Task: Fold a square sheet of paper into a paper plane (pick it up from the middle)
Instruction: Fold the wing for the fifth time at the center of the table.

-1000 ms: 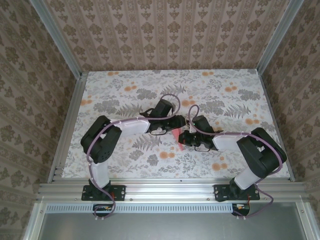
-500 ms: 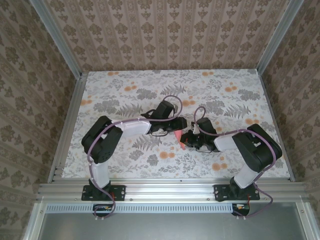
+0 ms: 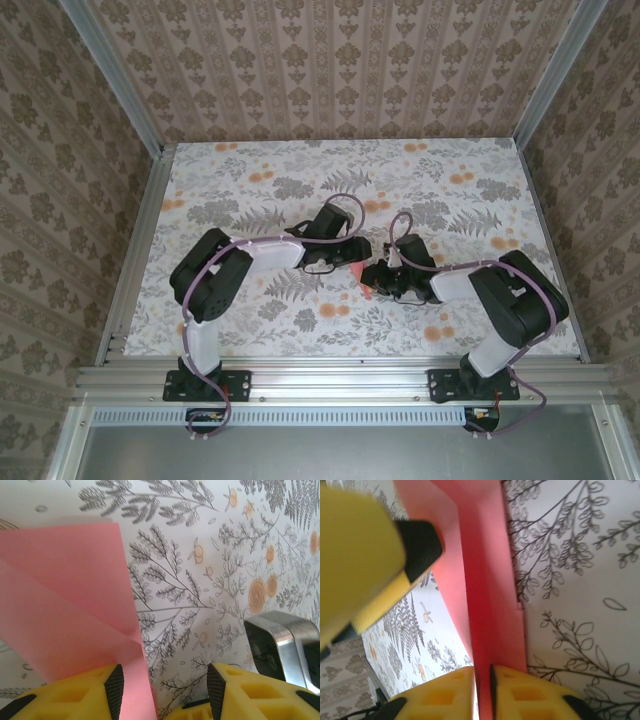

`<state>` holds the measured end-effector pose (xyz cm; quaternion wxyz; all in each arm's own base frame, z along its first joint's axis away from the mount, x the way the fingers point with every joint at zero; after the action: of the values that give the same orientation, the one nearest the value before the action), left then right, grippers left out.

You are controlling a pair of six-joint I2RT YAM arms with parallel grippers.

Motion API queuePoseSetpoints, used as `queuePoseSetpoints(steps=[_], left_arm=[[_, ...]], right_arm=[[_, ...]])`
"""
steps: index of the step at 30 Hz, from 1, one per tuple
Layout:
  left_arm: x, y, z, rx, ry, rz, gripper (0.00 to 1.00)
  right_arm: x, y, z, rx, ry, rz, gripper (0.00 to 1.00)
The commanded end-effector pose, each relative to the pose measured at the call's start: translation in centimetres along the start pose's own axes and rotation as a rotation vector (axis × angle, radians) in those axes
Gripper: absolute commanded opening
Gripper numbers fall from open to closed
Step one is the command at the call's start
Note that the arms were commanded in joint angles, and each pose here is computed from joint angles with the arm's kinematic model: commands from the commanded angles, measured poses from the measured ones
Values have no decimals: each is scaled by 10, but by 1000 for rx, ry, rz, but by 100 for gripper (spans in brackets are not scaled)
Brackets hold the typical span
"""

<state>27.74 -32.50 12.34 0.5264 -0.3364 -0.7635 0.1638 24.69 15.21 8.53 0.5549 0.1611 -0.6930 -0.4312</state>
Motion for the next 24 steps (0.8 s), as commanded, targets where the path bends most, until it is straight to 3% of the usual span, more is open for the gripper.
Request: queuePoseSetpoints(steps=[1, 11, 15, 24], left_arm=[[-2, 6, -6, 0, -24, -11, 50], [-7, 6, -9, -2, -11, 1, 50], [-7, 6, -10, -1, -9, 2, 50], [-8, 5, -12, 3, -9, 7, 50]], right_arm=[[9, 7, -1, 67, -2, 41, 26], [16, 14, -5, 206, -7, 164, 36], [14, 18, -4, 254, -1, 181, 46], [2, 21, -6, 312, 37, 220, 46]])
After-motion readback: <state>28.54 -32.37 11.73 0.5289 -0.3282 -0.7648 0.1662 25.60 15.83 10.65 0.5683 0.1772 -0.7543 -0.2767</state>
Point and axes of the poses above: each hand's point on the last joint's axis, 136 mm out from that joint toward the fingers, its own x axis back along the fingers, its own y axis along the line the jaws close on, z = x × y, the point moved 10 cm from there along x, back along the fingers, and after that the axes turned 10 degrees about -x, right-handed, at the moved point
